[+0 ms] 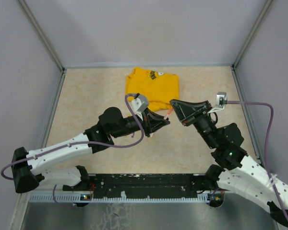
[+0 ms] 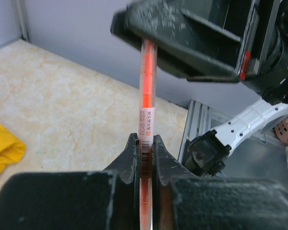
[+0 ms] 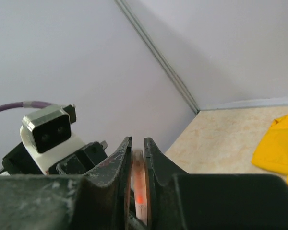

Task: Insert the pens into the pen caps
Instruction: Press the pen cap onto the pen, then place the pen at the center of the board.

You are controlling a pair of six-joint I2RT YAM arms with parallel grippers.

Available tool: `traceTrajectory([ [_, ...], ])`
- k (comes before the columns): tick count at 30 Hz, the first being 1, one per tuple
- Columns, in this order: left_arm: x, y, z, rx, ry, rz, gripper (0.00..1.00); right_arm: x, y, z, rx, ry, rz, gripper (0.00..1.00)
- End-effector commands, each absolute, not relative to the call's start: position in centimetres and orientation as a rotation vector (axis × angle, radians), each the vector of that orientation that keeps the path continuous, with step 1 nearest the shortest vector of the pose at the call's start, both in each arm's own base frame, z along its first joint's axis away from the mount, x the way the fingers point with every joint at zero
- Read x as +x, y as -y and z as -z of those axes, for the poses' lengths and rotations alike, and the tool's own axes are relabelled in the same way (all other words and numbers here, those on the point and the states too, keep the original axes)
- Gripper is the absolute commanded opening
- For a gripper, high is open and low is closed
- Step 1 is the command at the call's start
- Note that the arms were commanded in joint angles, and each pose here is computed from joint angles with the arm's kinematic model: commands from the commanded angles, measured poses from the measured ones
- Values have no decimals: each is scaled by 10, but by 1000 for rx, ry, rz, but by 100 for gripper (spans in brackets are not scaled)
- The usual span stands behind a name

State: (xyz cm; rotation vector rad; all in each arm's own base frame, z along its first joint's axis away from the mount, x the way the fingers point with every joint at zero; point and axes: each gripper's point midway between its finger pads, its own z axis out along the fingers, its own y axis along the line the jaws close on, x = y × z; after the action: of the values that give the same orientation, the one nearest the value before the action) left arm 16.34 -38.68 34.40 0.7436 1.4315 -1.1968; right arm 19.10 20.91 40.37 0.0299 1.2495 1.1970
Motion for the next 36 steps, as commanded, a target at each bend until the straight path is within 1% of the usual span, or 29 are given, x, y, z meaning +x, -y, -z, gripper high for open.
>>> traceTrajectory([
  [1, 179, 360, -471, 499, -1061, 1212, 0, 158, -253, -345, -287, -1521, -1230, 17],
  [9, 176, 352, -459, 500, -1093, 1208, 0, 152, -248, -397, -301, -1377, -1259, 21],
  [16, 180, 343, -444, 471, -1148, 1177, 0, 149, -235, -396, -283, -1345, -1236, 26],
  [20, 186, 338, -427, 459, -1226, 1133, 0, 154, -223, -377, -236, -1386, -1176, 27],
  [23, 193, 337, -406, 458, -1311, 1085, 0, 162, -213, -353, -193, -1456, -1102, 27],
  [30, 210, 338, -337, 432, -1576, 963, 0, 181, -187, -277, -63, -1688, -886, 28],
  [36, 220, 346, -281, 428, -1772, 869, 0, 190, -167, -248, 95, -1787, -779, 30],
])
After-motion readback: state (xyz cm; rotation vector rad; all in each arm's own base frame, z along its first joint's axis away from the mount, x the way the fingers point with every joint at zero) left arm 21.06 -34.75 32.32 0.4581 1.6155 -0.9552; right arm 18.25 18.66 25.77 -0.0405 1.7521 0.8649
